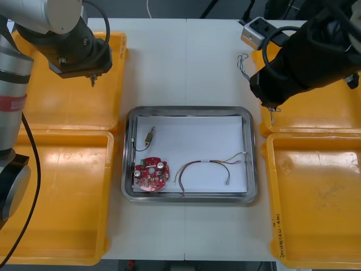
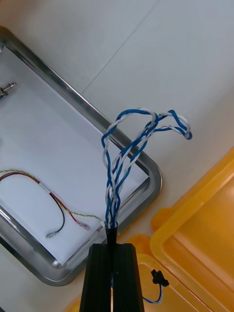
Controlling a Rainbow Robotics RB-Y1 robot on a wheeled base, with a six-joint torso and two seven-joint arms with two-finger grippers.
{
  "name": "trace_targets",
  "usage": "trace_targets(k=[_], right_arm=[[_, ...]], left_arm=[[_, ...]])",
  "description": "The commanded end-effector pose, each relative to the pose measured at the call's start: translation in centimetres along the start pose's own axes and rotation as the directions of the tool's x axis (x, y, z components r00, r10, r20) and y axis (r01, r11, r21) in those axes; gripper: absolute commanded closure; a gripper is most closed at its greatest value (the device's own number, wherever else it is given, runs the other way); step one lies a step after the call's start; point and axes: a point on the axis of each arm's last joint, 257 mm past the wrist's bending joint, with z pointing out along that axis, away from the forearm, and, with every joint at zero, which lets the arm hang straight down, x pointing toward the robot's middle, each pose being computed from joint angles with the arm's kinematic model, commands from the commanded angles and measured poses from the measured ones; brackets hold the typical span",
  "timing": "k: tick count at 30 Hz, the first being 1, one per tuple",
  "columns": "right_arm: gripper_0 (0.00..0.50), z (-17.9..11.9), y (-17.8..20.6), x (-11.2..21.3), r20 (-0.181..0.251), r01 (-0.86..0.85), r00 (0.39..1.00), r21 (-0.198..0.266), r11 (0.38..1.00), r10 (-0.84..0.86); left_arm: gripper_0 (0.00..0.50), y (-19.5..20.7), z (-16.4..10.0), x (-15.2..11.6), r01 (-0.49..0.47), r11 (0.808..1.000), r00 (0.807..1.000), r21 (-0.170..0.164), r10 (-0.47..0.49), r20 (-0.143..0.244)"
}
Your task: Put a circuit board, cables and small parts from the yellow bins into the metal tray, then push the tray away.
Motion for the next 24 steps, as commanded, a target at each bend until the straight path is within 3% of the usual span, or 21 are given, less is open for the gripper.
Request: trace_targets(k=[1, 7, 14, 24], right_arm=[[0.5, -0.2, 0.3, -0.5, -0.035, 0.194, 0.981, 0.076, 0.978, -0.192], [0.5, 1.4, 2.1, -0.7, -0.08, 0.344, 0.938, 0.083, 0.935, -0.338], [0.5, 3.4, 4.2, -1.1, -0.119, 0.463, 0.883, 0.057, 0.885, -0.454], [0.5, 6.8, 6.7, 1.2, -0.219, 0.549, 0.811, -0.031, 0.835, -0.542]], left_arm=[[0.5, -0.1, -0.7, -0.2, 0.088, 0.996, 0.996, 0.021, -0.088, 0.017], [0.5, -0.2, -0.7, -0.2, 0.088, 0.996, 0.996, 0.019, -0.088, 0.02], [0.498, -0.1, -0.8, -0.3, 0.089, 0.996, 0.996, 0.023, -0.09, 0.019], [0.498, 0.0, -0.8, -0.4, 0.09, 0.996, 0.996, 0.026, -0.09, 0.019]])
